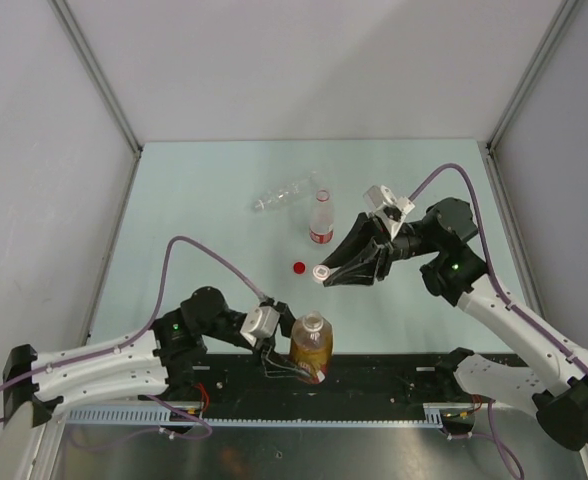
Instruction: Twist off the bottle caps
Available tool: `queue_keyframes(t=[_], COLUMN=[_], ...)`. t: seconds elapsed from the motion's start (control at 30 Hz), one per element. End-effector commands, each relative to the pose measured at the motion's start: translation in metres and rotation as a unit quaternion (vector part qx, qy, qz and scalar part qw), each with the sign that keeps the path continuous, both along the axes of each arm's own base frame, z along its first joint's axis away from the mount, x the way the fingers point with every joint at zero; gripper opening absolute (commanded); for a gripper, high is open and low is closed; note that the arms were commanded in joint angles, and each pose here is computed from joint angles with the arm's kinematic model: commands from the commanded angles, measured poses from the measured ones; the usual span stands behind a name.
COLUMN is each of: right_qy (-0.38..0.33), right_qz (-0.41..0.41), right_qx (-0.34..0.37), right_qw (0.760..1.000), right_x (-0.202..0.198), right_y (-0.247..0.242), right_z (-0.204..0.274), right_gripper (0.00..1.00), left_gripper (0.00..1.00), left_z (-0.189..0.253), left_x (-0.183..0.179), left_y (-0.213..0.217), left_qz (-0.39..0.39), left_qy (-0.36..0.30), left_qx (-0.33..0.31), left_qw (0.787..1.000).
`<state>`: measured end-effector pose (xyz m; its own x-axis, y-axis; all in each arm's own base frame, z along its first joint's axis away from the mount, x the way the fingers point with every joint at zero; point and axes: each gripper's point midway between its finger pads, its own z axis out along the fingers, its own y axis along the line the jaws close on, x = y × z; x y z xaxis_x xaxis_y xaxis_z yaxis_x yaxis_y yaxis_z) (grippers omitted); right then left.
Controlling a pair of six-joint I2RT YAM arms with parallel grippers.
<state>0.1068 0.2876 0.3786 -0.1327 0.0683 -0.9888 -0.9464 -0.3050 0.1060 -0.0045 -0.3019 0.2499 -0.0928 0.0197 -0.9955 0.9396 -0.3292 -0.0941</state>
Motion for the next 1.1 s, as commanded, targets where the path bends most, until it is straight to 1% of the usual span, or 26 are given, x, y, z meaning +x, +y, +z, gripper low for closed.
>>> queue_keyframes(t=[0.0, 0.13, 0.27, 0.37, 0.47, 0.6, 0.7, 0.8, 0.97, 1.03, 1.07], right_qy=[-0.002, 0.033, 0.082, 0.124, 0.162, 0.21, 0.251, 0.286, 0.331, 0.35, 0.359], right_qz=[-0.068, -0.148, -0.254, -0.317, -0.362, -0.413, -0.438, -0.444, -0.435, -0.423, -0.418], right_qx=[0.006, -0.015, -0.045, -0.065, -0.083, -0.125, -0.167, -0.203, -0.271, -0.288, -0.292], right_qw=[0.998, 0.988, 0.963, 0.938, 0.914, 0.877, 0.847, 0.825, 0.792, 0.785, 0.782], right_x=[0.022, 0.056, 0.102, 0.129, 0.148, 0.162, 0.165, 0.164, 0.157, 0.155, 0.154], right_y=[0.001, 0.001, -0.011, -0.024, -0.038, -0.055, -0.063, -0.065, -0.061, -0.058, -0.056], right_z=[0.002, -0.012, -0.034, -0.056, -0.083, -0.131, -0.172, -0.209, -0.266, -0.282, -0.286], right_gripper=[0.21, 0.19, 0.18, 0.18, 0.17, 0.17, 0.18, 0.2, 0.25, 0.29, 0.33], left_gripper=[0.0, 0.0, 0.0, 0.0, 0.0, 0.0, 0.0, 0.0, 0.0, 0.0, 0.0], left_z=[0.007, 0.004, -0.004, -0.018, -0.036, -0.054, -0.068, -0.081, -0.089, -0.089, -0.089], left_x=[0.025, 0.046, 0.072, 0.102, 0.133, 0.159, 0.17, 0.175, 0.177, 0.177, 0.177], left_y=[0.001, 0.004, 0.006, 0.008, 0.014, 0.021, 0.022, 0.021, 0.017, 0.016, 0.017], left_qz=[0.082, 0.149, 0.224, 0.304, 0.387, 0.456, 0.482, 0.493, 0.493, 0.494, 0.494], left_qy=[-0.007, -0.01, -0.009, -0.002, 0.002, 0.0, -0.002, -0.002, 0.002, 0.002, 0.002], left_qx=[-0.028, -0.034, -0.026, -0.002, 0.032, 0.07, 0.1, 0.126, 0.145, 0.147, 0.148], left_qw=[0.996, 0.988, 0.974, 0.953, 0.922, 0.887, 0.87, 0.861, 0.858, 0.857, 0.857])
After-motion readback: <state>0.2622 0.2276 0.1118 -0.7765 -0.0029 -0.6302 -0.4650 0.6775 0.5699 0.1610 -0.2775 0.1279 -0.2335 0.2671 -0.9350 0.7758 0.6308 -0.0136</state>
